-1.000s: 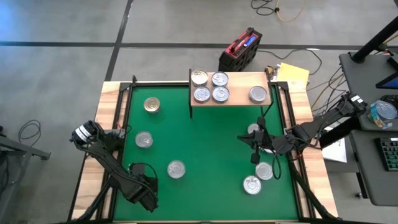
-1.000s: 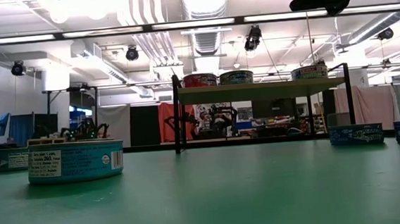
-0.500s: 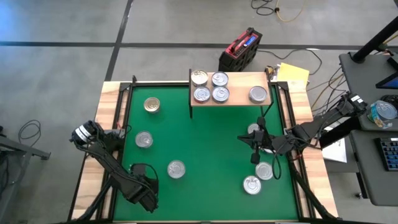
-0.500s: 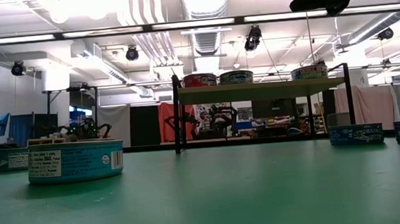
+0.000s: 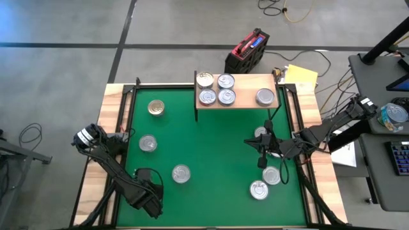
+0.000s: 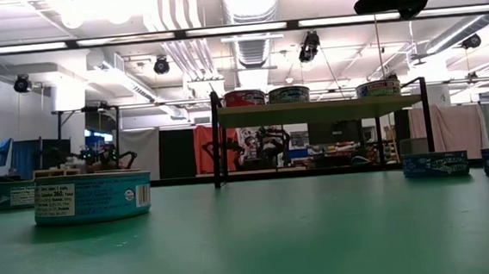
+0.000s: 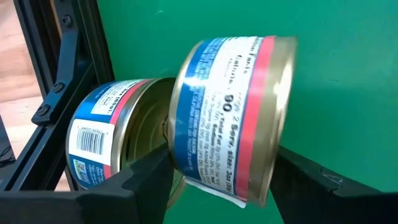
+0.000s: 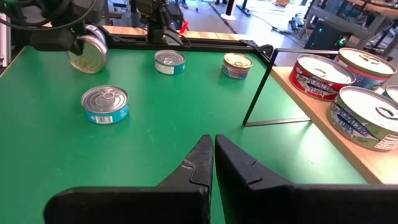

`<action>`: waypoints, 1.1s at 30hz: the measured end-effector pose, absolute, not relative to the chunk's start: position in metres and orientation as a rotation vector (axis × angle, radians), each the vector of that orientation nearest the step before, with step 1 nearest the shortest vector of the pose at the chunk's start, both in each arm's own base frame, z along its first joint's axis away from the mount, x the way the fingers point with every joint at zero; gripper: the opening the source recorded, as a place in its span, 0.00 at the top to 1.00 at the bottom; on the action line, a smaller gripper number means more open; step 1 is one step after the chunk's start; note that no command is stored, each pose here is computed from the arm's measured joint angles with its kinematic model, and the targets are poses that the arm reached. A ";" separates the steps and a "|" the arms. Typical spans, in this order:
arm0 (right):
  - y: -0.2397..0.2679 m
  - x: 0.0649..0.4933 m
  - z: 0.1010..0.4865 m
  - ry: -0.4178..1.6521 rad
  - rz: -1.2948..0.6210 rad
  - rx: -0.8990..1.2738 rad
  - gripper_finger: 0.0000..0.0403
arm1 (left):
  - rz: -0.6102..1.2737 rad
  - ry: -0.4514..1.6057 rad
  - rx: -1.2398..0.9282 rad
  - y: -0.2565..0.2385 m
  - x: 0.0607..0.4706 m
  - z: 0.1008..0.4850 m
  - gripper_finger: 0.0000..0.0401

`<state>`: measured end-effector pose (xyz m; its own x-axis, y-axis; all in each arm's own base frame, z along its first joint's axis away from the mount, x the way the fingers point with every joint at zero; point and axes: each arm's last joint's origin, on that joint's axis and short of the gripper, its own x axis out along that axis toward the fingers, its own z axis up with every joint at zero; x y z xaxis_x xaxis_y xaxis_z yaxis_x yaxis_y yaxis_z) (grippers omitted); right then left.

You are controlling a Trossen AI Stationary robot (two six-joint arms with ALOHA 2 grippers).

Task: Stack canned seafood by type on shelf
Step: Stack the blue/pink tuna can on top of the other blue/pink tuna can on the shelf

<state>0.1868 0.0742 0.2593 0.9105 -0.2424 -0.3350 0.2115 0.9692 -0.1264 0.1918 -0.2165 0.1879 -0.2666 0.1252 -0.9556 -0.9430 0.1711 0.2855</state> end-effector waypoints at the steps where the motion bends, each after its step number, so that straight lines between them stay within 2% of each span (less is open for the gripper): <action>1: 0.074 0.187 0.259 0.356 -0.234 -0.088 0.98 | 1.304 1.420 -0.845 -0.216 0.192 0.188 0.48; 5: 0.074 0.187 0.259 0.356 -0.234 -0.088 0.98 | 1.293 1.426 -0.840 -0.216 0.192 0.189 0.58; 17: 0.074 0.187 0.259 0.356 -0.234 -0.087 0.98 | 1.255 1.445 -0.785 -0.217 0.193 0.194 0.58; 27: 0.074 0.187 0.259 0.356 -0.234 -0.088 0.98 | 1.203 1.243 -0.680 -0.218 0.201 0.235 0.58; 33: 0.074 0.187 0.259 0.356 -0.235 -0.088 0.98 | 1.022 0.940 -0.553 -0.218 0.214 0.264 0.58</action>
